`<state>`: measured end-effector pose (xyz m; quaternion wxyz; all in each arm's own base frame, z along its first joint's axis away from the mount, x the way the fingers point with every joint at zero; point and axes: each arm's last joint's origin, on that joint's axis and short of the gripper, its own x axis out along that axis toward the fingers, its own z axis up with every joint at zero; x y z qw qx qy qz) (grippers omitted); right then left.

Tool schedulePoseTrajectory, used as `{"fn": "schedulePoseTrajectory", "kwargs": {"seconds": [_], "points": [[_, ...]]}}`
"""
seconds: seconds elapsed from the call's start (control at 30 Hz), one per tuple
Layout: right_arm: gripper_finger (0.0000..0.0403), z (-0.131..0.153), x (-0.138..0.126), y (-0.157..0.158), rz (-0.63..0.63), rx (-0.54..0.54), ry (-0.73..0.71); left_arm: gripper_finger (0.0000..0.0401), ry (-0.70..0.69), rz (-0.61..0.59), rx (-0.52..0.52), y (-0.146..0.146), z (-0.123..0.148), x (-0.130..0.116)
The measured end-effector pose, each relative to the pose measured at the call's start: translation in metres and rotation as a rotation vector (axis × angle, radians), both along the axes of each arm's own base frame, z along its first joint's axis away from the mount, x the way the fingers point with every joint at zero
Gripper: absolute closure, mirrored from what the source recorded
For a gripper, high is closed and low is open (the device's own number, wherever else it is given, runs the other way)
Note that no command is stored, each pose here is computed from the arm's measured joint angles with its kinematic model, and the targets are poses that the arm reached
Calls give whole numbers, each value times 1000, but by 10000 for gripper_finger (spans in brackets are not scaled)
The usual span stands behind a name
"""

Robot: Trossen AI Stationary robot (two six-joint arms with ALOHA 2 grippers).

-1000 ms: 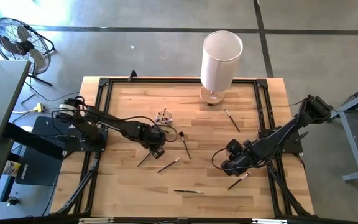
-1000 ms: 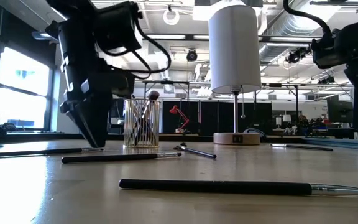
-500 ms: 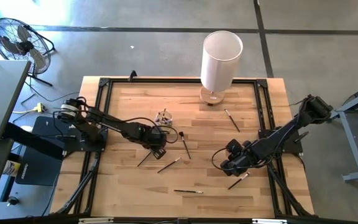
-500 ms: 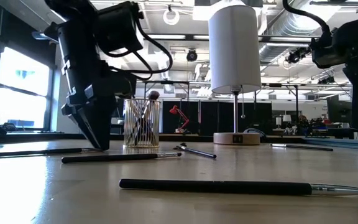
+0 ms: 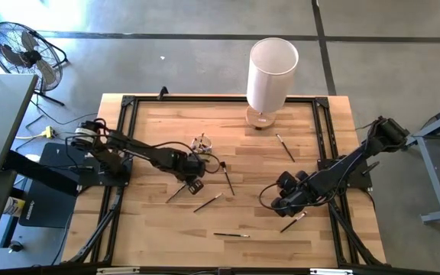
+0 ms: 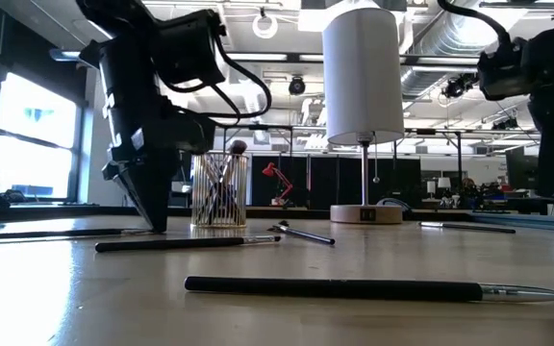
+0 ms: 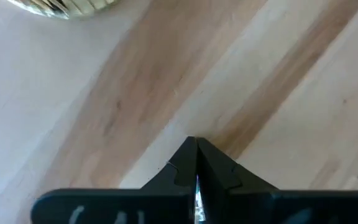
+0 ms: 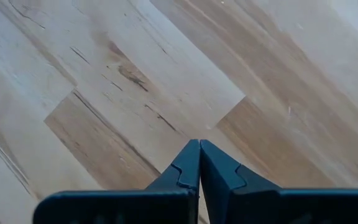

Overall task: Put items in baskets/containers
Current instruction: Put the black eyeshadow brush into the yellow holder

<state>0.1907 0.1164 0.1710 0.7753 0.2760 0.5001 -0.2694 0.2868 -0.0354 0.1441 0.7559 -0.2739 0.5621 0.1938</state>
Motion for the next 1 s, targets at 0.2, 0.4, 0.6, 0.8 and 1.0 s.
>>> {"fn": "schedulePoseTrajectory", "kwargs": {"seconds": [0.2,0.4,0.6,0.8,1.0], "points": [[400,1,2,1,33,-14,-19,400,-117,-39,-27,-21,37,0],[397,1,3,1,52,-21,-32,401,-248,-20,127,-33,78,-12],[400,2,5,2,56,-33,-63,401,-400,47,262,-28,114,-25],[397,3,9,0,43,-37,-98,401,-501,65,343,-20,137,-34],[397,4,14,-3,22,-33,-122,401,-480,71,388,-6,137,-33]]}}
